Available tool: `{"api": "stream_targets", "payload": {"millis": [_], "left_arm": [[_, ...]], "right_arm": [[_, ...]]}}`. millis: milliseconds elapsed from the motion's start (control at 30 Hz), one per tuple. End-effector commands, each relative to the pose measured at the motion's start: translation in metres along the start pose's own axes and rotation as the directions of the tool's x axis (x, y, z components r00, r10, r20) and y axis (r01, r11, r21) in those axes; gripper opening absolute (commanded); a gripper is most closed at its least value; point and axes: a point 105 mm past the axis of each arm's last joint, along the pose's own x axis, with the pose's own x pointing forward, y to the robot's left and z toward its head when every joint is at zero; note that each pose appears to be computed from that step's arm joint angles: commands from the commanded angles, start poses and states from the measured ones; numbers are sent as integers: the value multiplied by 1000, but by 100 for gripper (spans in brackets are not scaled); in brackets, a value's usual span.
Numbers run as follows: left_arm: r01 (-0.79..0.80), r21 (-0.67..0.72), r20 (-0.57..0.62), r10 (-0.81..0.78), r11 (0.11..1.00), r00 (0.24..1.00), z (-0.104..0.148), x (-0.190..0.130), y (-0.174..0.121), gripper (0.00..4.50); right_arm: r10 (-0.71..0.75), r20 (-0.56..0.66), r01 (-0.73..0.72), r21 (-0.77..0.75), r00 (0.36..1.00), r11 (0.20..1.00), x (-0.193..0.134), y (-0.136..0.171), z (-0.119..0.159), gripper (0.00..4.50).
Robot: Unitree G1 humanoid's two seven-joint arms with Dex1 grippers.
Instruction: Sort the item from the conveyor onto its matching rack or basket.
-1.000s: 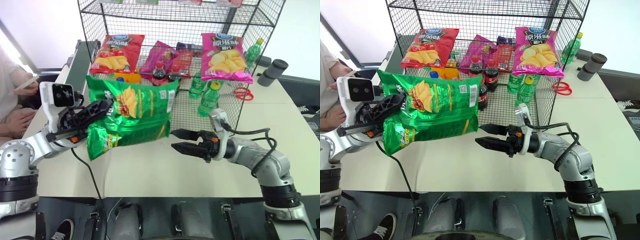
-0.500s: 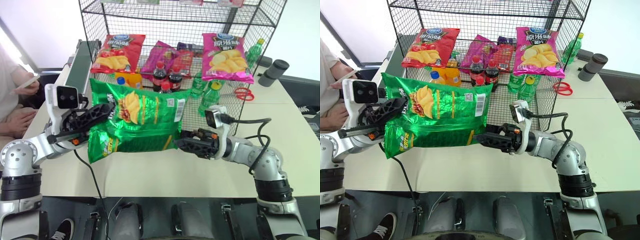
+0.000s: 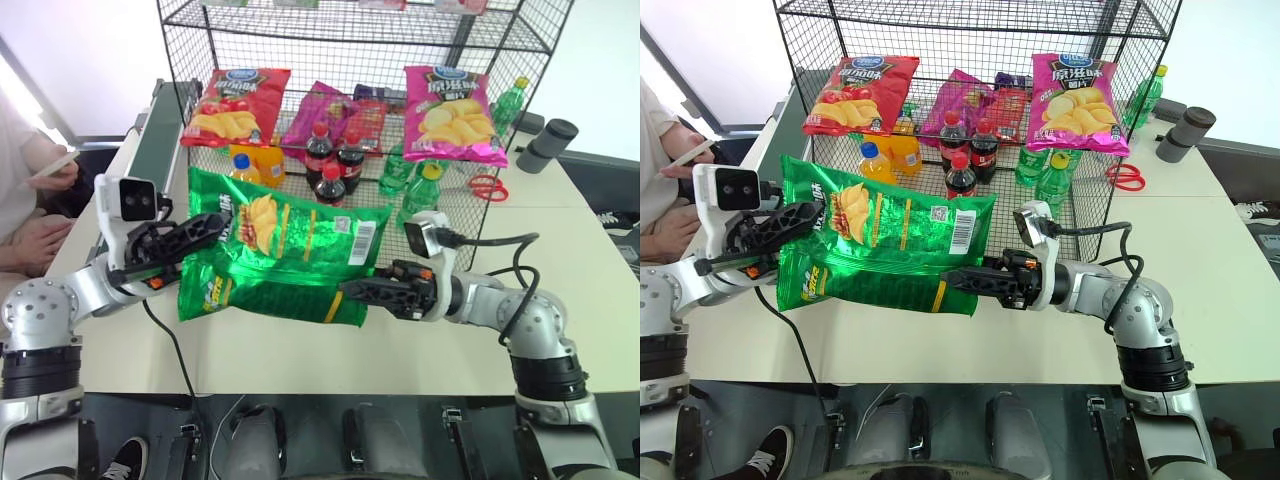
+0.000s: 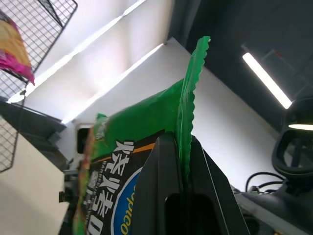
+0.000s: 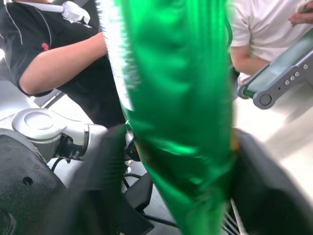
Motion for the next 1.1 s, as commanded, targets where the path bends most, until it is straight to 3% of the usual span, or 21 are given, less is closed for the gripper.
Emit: {"api": "stream_targets", "payload": {"millis": [33,67,100,667,967,1067,1100], "left_arm": [[25,75,13,-26,997,1000,8,3,-3,0],[23,79,13,-24,997,1000,8,3,-2,0],[23,81,14,-24,996,1000,8,2,-2,0],[-98,180,54,90,979,995,6,-17,9,0],[-166,204,61,157,965,986,11,-25,18,0],[-193,251,57,185,949,981,13,-25,23,84],[-186,230,59,177,955,982,13,-25,22,132]], "right_arm": [[19,-48,-21,-32,999,999,4,7,-8,62],[21,-44,-23,-24,999,999,4,7,-9,10],[22,-37,-23,-25,999,999,4,7,-8,4],[-174,84,184,-126,981,975,-17,-23,17,4],[-160,78,170,-142,984,975,-17,-18,18,4],[-157,77,167,-151,985,974,-17,-17,19,0],[-160,79,171,-163,984,972,-17,-17,21,0]]}}
